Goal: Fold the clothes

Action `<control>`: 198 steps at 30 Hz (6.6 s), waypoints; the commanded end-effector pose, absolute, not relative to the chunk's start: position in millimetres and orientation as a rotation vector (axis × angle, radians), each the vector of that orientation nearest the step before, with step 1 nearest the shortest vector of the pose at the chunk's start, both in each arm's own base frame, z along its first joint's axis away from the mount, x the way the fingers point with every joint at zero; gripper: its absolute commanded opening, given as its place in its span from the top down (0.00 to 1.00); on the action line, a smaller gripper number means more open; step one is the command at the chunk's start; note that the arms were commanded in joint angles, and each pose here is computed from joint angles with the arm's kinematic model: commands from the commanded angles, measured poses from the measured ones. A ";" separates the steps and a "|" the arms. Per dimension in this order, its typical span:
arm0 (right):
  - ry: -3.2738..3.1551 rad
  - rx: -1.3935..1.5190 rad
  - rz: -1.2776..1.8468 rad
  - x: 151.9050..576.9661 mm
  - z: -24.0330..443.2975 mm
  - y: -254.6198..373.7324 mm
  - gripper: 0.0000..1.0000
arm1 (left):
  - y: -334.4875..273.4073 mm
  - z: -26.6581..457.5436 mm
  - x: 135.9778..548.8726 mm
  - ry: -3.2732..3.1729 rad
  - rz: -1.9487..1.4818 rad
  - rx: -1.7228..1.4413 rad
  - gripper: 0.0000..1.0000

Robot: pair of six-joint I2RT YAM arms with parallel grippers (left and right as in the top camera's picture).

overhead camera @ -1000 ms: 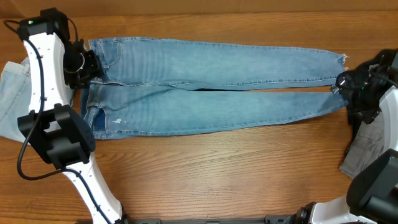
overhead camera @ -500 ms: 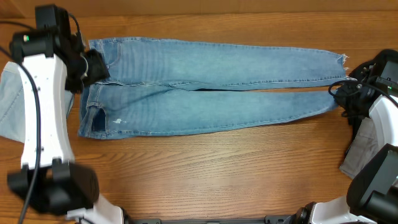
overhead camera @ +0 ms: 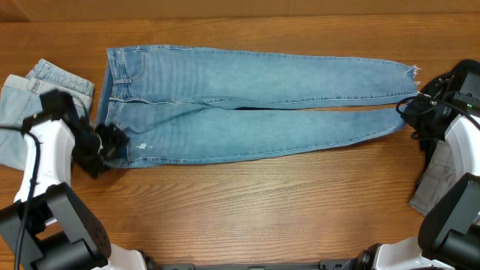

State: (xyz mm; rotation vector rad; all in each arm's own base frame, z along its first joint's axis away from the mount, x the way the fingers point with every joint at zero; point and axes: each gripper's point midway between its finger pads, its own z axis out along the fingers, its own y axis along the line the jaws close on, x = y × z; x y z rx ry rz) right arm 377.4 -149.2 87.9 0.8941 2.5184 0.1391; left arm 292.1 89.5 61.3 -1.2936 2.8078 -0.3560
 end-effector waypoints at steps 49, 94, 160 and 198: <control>2.456 0.920 0.011 357.9 170.8 -156.9 0.96 | 79.5 175.6 252.7 2.613 -0.259 -1.014 0.96; 2.090 0.803 -0.101 493.3 147.3 -196.8 0.96 | 114.2 167.8 438.2 2.258 -0.269 -0.832 0.96; 2.881 0.705 -0.076 428.9 -31.3 -202.3 0.96 | 76.5 2.2 467.2 2.821 0.135 -0.475 0.96; 3.038 0.955 0.169 387.8 -32.7 -151.4 0.96 | 143.0 80.7 543.9 2.433 -0.195 -0.263 0.42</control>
